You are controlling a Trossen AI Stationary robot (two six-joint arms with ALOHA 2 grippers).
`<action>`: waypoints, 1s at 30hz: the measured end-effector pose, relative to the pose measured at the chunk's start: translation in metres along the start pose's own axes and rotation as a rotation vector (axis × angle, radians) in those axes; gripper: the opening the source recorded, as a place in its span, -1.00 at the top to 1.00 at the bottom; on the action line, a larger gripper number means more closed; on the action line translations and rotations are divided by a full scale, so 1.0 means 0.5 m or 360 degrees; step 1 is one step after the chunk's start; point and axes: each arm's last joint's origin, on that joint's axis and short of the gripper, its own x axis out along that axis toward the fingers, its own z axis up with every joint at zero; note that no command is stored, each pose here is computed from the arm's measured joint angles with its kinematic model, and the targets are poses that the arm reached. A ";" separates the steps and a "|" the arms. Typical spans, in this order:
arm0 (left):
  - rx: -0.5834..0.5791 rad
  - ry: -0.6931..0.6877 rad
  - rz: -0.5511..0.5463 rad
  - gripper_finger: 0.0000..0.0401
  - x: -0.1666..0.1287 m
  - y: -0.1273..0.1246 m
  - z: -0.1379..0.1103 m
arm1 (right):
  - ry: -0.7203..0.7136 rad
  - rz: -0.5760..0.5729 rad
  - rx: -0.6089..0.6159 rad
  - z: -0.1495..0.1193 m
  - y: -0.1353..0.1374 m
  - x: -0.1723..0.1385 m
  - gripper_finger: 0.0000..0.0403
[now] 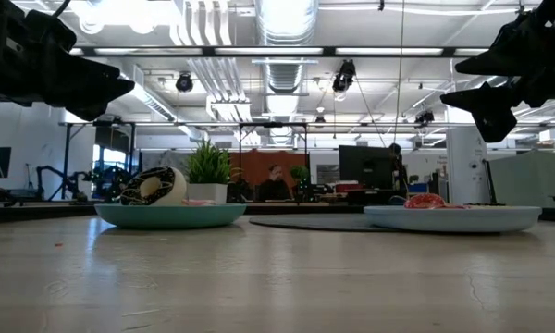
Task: Pick & Place donuts
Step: Return to Home Position
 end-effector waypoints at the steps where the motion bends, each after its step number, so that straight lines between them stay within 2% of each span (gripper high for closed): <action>1: 0.0000 0.0000 0.0001 0.24 0.000 0.000 0.000 | 0.0000 0.0000 0.0000 0.000 0.000 0.000 -0.07; 12: 0.0001 0.0001 0.0002 0.24 0.000 0.000 0.000 | -0.0037 0.0043 0.0049 0.006 0.003 -0.002 -0.07; 14: 0.0001 0.0000 0.0002 0.24 0.000 0.000 0.000 | -0.0052 0.0187 0.0036 0.015 0.009 -0.005 -0.07; 17: 0.0001 0.0001 0.0003 0.24 0.000 0.000 0.000 | -0.0106 0.0452 -0.0181 0.031 0.016 -0.010 -0.07; 20: 0.0001 0.0001 0.0003 0.24 0.000 0.000 0.000 | -0.0207 0.0608 -0.0372 0.048 0.015 -0.016 -0.07; 22: 0.0001 0.0001 0.0004 0.24 0.000 0.000 0.000 | -0.0238 0.0622 -0.0434 0.054 0.011 -0.018 -0.07; 26: 0.0001 0.0001 0.0004 0.24 0.000 0.000 0.000 | -0.0173 0.0513 -0.0492 0.047 -0.004 -0.019 -0.07; 30: 0.0001 0.0001 0.0004 0.24 0.000 0.000 0.000 | -0.0195 0.0487 -0.0558 0.047 -0.009 -0.030 -0.07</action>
